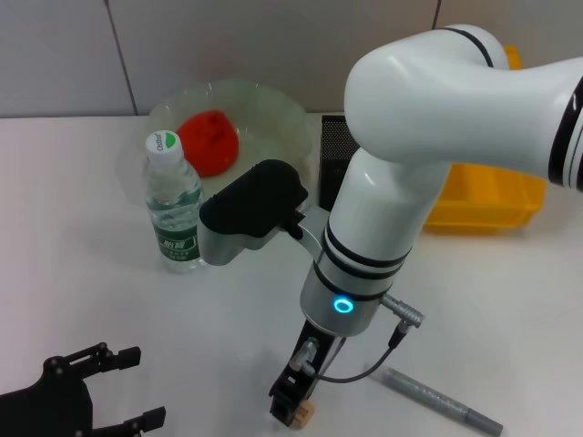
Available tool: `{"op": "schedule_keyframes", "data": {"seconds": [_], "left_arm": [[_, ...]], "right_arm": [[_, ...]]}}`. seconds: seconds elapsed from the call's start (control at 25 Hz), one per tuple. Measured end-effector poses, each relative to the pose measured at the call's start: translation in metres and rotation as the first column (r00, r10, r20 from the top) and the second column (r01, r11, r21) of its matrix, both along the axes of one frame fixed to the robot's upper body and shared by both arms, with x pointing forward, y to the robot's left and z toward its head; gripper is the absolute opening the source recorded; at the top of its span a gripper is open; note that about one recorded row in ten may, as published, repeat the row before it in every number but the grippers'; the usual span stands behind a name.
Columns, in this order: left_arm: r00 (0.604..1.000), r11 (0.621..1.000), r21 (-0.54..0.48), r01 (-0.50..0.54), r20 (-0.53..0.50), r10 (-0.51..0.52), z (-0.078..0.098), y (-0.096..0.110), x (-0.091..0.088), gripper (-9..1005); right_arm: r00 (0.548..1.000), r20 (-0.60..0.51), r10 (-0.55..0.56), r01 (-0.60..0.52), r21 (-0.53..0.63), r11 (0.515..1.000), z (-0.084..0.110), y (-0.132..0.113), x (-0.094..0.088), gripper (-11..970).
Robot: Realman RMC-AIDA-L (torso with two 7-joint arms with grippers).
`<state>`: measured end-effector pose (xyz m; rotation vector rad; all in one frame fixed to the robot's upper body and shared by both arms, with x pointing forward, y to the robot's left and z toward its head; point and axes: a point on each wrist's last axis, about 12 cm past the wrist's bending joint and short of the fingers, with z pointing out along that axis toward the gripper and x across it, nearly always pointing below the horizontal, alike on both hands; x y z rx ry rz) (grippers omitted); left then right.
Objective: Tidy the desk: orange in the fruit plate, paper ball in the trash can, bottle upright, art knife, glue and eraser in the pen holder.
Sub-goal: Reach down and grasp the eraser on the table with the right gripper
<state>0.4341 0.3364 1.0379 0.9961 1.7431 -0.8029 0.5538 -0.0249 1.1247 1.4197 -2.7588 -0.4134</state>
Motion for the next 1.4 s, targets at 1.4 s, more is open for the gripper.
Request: {"op": "schedule_keyframes", "data": {"seconds": [1.4], "left_arm": [[1.0,1.0,-0.005,-0.004,-0.005,0.004,-0.0018,-0.0014,0.0002,799]], "right_arm": [[0.998,0.037,0.049,-0.049,0.001,0.999,-0.0038,0.0063,-0.0056,444]]}}
